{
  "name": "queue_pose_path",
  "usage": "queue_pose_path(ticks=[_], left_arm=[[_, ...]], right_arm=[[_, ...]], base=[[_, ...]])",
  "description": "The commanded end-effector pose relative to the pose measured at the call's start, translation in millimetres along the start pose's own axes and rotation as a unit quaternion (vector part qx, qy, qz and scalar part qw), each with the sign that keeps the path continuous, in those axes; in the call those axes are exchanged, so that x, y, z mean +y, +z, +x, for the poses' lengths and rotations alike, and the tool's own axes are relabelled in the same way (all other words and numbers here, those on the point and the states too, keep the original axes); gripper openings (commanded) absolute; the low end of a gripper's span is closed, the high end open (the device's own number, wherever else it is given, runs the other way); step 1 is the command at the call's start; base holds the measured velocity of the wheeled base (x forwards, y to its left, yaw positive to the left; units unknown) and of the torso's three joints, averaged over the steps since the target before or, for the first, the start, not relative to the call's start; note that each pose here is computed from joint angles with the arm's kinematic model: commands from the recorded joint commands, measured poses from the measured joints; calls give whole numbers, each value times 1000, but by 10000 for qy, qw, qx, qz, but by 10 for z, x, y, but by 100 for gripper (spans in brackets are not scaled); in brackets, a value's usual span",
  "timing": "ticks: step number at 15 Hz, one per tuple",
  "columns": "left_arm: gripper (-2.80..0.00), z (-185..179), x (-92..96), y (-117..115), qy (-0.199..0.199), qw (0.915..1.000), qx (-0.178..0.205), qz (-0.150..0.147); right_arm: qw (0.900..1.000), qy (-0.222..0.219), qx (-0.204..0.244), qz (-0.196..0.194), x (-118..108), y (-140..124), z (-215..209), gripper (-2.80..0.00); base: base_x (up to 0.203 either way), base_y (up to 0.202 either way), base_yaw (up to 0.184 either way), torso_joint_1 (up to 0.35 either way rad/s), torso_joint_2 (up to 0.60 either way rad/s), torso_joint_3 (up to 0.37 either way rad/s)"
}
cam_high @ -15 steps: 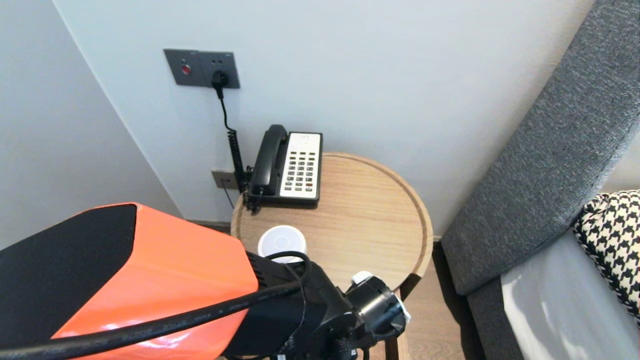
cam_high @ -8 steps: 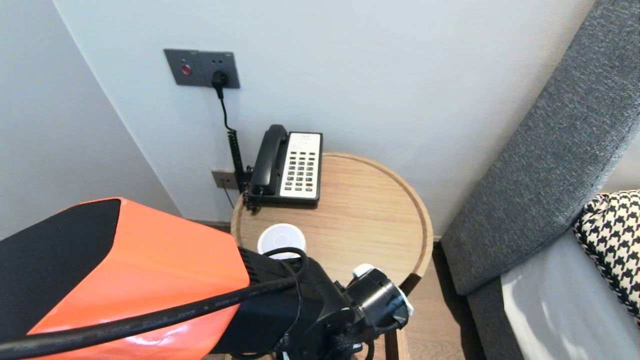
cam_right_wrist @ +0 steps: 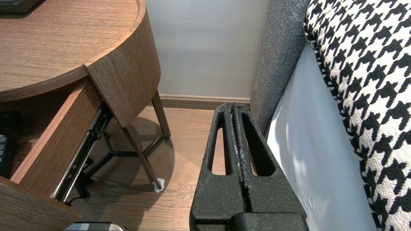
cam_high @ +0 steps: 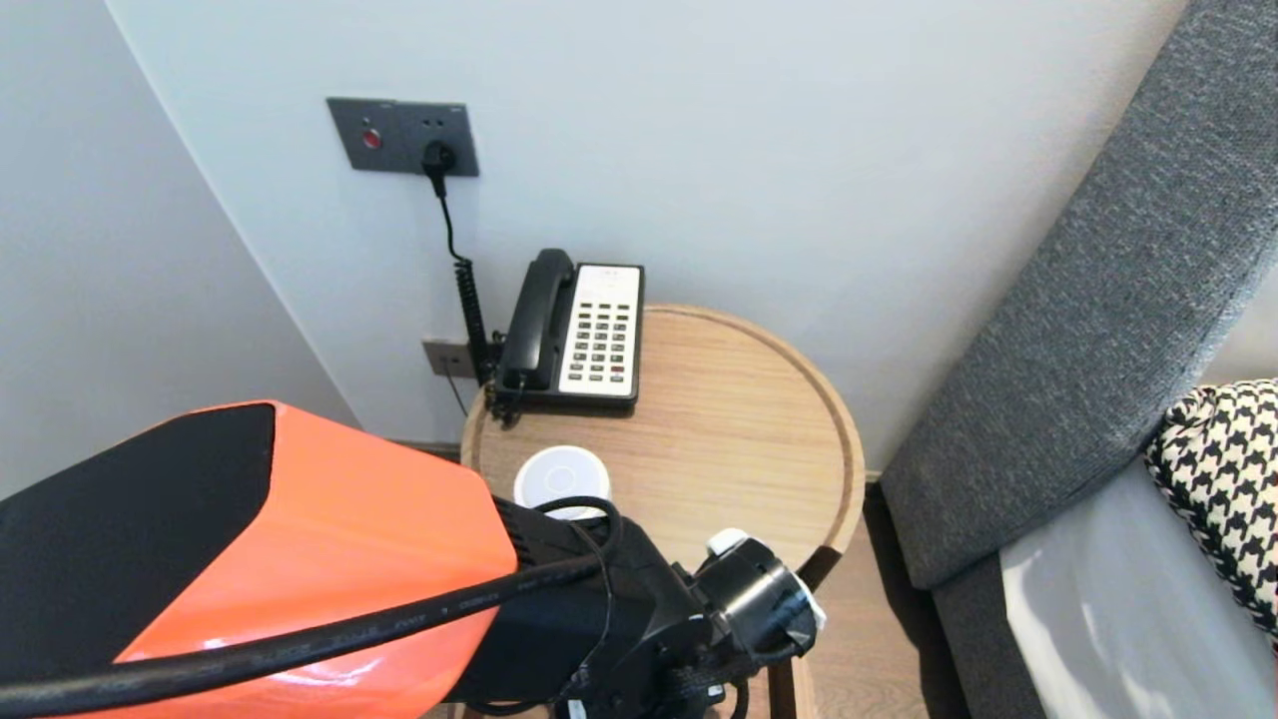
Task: Take the remote control out of the drawer one by one and place them on the table
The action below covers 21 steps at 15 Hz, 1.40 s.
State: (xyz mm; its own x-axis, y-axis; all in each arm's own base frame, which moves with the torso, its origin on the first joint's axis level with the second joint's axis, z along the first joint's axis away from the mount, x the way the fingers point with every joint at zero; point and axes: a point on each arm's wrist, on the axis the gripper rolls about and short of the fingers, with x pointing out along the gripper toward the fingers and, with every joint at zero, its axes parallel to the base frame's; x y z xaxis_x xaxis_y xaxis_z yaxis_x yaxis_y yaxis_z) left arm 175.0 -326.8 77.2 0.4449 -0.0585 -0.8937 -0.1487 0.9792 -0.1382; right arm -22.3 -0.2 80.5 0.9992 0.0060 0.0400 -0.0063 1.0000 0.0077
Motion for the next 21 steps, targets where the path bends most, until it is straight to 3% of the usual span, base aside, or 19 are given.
queue_pose_path(ticks=[1,17,18,19,21], left_arm=[[0,25,-8,-13,36,10000,1,77],[0,110,-11,-43,118,9998,54,150],[-115,110,-11,-42,121,9998,47,151],[-280,111,-6,-45,134,9998,51,156],[-280,117,-7,-47,138,9998,61,159]], right_arm=[[9999,0,123,0,0,-68,16,-280],[9999,0,123,0,0,-68,16,-280],[9999,0,123,0,0,-68,16,-280],[9999,0,123,0,0,-68,16,-280],[9999,0,123,0,0,-68,16,-280]], base=[[0,0,0,0,0,0],[0,0,0,0,0,0],[0,0,0,0,0,0],[0,0,0,0,0,0],[0,0,0,0,0,0]])
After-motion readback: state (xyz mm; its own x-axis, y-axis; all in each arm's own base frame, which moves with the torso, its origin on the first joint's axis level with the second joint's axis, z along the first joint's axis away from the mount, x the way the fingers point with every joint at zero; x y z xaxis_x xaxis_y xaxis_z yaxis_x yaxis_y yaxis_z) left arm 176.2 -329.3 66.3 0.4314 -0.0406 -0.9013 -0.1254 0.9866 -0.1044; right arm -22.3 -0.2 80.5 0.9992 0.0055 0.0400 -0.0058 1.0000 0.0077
